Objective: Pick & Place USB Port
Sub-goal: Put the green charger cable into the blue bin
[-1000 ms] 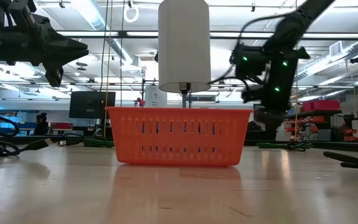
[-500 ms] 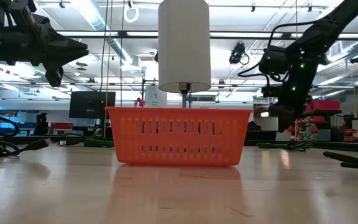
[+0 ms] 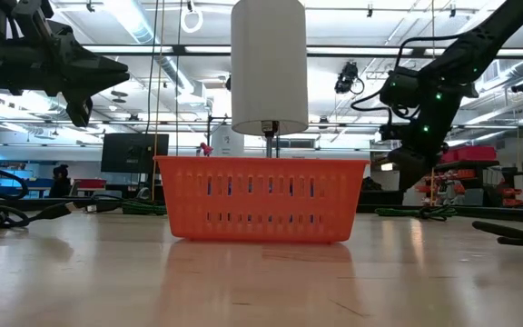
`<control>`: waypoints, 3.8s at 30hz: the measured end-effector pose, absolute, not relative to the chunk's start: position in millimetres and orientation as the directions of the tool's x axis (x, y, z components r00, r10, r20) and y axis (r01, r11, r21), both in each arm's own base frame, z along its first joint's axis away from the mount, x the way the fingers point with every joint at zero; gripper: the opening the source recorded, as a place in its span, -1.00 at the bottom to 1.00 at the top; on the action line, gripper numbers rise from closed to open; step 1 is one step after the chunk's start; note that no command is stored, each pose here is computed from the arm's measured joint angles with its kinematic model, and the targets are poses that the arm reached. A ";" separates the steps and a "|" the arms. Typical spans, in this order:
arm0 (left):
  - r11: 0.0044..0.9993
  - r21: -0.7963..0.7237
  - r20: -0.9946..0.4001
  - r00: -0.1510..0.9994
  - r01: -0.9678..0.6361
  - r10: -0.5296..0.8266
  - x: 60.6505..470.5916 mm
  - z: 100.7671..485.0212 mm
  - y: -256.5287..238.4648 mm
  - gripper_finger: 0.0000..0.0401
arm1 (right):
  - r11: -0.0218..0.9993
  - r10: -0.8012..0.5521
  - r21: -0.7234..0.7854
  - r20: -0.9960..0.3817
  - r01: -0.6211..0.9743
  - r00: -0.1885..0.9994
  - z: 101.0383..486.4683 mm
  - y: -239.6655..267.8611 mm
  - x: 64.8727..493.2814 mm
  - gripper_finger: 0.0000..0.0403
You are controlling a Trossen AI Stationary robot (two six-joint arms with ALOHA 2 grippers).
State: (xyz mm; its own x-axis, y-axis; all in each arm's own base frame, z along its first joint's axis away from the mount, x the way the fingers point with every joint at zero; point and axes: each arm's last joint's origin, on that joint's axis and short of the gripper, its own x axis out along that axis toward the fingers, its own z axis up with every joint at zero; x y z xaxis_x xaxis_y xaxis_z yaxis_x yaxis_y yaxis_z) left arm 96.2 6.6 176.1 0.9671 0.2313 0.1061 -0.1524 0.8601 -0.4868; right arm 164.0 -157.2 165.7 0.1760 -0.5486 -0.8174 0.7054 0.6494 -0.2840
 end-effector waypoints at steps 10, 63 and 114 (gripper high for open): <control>0.860 -0.487 0.106 0.967 -0.152 0.231 96.2 176.1 6.6 -0.70 | 0.674 -0.516 -0.246 -0.832 0.696 0.206 164.9 -156.1 164.5 0.11; 0.861 -0.486 0.106 0.967 -0.152 0.231 96.2 176.1 6.5 -0.70 | 0.853 -0.423 -0.328 -0.890 0.405 0.170 118.7 -161.8 188.4 -0.38; 0.860 -0.487 0.106 0.967 -0.152 0.231 96.2 176.1 6.5 -0.70 | 1.000 0.023 0.011 -0.778 -0.023 0.628 255.7 50.2 251.5 -1.00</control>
State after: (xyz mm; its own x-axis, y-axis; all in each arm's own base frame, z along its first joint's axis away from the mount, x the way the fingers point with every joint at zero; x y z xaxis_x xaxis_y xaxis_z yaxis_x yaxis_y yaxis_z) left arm 96.2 6.5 176.1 0.9671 0.2313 0.1062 -0.1523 0.8601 -0.4869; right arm 251.5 50.2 255.7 0.6279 0.0230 -0.7780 -0.0226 0.9997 0.0113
